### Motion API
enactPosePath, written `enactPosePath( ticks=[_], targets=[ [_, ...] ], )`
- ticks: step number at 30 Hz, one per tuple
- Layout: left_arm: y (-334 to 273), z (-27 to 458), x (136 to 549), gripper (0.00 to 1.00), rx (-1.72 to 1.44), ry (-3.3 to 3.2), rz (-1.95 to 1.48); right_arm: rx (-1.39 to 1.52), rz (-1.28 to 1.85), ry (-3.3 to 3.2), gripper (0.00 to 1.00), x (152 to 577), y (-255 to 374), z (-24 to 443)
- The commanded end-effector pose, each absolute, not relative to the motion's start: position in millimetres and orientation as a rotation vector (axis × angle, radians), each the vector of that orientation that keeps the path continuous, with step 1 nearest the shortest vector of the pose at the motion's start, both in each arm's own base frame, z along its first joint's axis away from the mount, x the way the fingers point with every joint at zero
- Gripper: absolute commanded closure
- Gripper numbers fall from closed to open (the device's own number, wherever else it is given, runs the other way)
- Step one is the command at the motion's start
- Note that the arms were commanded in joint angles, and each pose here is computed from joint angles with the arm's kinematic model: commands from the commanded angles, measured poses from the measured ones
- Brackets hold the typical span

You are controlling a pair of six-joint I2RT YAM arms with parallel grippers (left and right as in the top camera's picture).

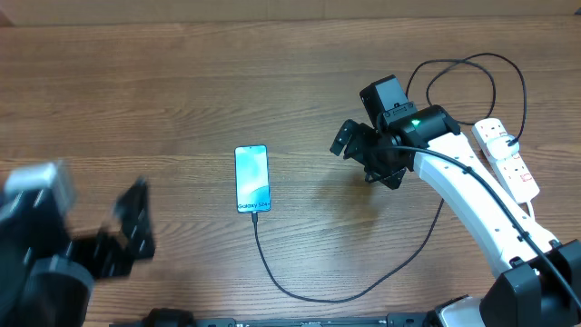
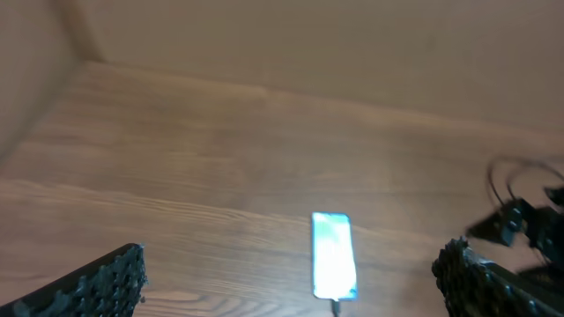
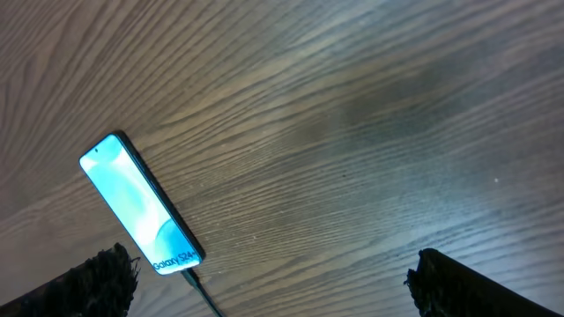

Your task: Plug charger to phone and switch on socket

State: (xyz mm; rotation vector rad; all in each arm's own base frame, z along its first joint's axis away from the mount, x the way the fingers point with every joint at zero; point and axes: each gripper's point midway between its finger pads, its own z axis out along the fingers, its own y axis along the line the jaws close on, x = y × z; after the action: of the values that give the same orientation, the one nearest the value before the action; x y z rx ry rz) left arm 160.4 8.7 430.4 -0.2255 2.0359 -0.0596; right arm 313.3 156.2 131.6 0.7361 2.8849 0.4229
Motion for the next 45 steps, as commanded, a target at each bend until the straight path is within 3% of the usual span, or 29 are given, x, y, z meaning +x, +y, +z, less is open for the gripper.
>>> enactPosePath(
  ticks=[1, 9, 25, 40, 45],
  targets=[
    [40, 428, 128, 0.00, -0.361, 1.952, 0.072, 0.876, 0.412, 2.844, 0.00, 310, 149, 136],
    [47, 398, 99, 0.00, -0.370, 2.048, 0.129, 1.195, 0.141, 2.763, 0.00, 292, 114, 128],
    [39, 298, 85, 0.00, -0.325, 2.186, 0.105, 1.195, 0.039, 2.748, 0.00, 288, 101, 127],
    [47, 300, 12, 0.00, -0.342, 1.807, -0.027, 1.194, 0.036, 2.752, 0.00, 287, 101, 127],
    [48, 304, 11, 0.00, -0.371, 1.787, -0.021, 1.194, 0.037, 2.751, 0.00, 287, 101, 127]
  ],
)
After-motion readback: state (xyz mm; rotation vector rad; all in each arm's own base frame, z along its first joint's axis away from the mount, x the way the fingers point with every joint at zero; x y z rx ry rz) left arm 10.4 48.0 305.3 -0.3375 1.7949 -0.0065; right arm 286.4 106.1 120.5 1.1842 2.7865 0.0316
